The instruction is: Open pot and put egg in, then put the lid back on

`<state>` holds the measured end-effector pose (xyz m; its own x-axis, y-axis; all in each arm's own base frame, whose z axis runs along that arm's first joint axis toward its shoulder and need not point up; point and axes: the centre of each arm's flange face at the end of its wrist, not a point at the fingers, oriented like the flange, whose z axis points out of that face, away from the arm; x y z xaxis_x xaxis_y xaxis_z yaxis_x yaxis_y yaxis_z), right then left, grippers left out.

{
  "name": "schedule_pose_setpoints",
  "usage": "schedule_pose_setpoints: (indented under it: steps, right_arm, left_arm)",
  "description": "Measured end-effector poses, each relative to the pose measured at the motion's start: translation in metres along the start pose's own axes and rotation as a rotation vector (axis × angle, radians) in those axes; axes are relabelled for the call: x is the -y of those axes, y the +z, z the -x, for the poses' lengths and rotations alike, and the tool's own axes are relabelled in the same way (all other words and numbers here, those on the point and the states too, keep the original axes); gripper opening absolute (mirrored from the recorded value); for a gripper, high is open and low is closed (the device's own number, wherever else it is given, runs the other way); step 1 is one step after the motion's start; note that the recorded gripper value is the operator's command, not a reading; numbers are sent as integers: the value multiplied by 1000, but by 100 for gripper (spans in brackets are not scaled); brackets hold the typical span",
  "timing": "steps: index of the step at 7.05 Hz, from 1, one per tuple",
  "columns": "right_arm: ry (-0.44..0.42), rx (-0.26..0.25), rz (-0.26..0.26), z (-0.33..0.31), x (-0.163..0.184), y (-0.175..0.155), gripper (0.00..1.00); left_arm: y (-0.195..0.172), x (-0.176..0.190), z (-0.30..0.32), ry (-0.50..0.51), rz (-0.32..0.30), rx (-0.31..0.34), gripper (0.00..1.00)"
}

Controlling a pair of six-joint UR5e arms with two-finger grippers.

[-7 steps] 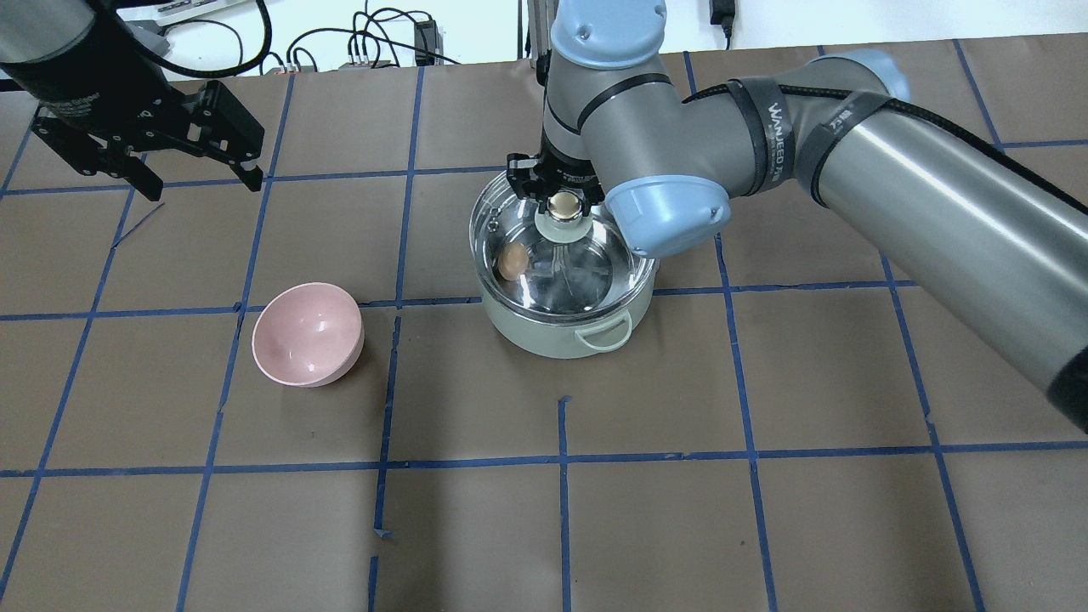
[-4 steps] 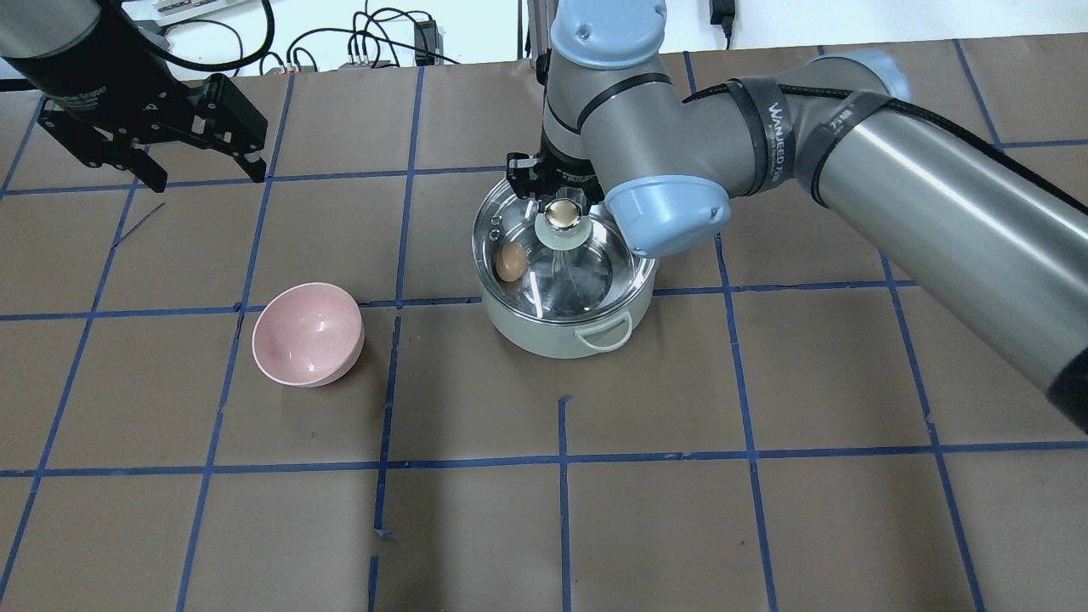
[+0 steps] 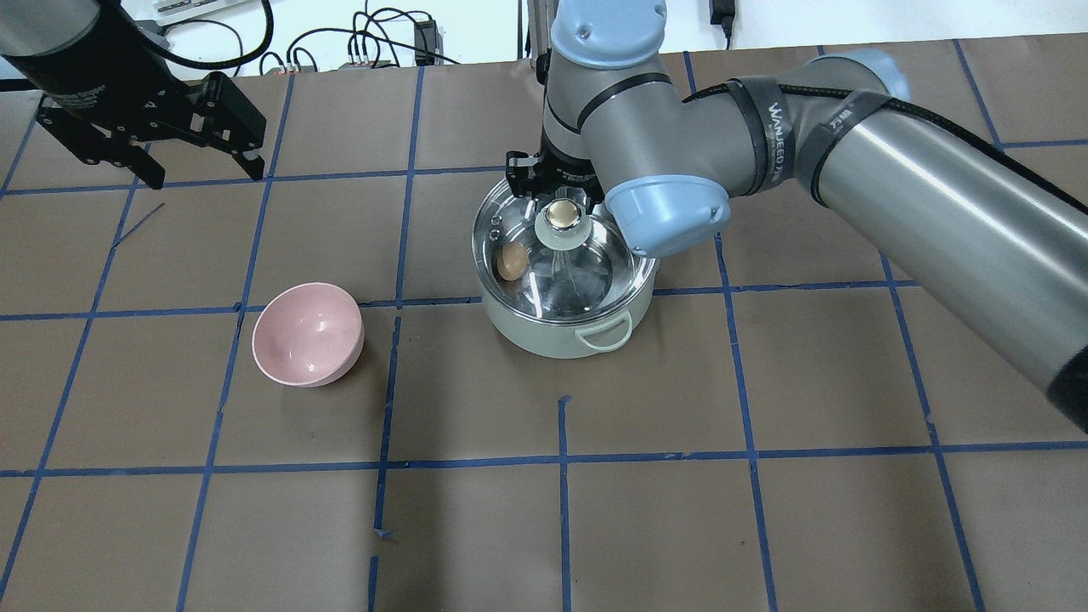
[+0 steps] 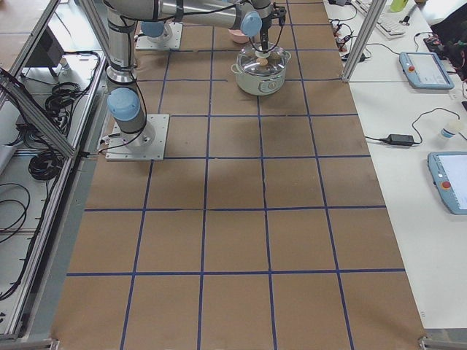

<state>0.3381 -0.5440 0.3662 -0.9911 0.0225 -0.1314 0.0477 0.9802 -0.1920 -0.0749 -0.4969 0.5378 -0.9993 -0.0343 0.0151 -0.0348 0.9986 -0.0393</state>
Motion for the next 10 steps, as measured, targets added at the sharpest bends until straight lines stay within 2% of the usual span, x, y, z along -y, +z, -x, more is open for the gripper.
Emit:
schedule_pose_setpoints:
  steps: [3,6,7,8,10]
  right_arm:
    - [23,9,-44,-17,13,-24,70]
    - [101,8,-118,-67,27,-81,74]
    - [123,-5,-122,-89,24,-107,76]
    - [127,-25,-106,-115,19,-129,80]
    - [98,-65,-63,-151,14,-147,89]
  left_arm:
    - [-1,0,1,1,-2,2,100]
    - [2,-1,1,1,10,1,100]
    - [2,-2,0,1,12,2,100]
    - [1,-2,0,1,12,2,100]
    - [1,-2,1,0,11,3,100]
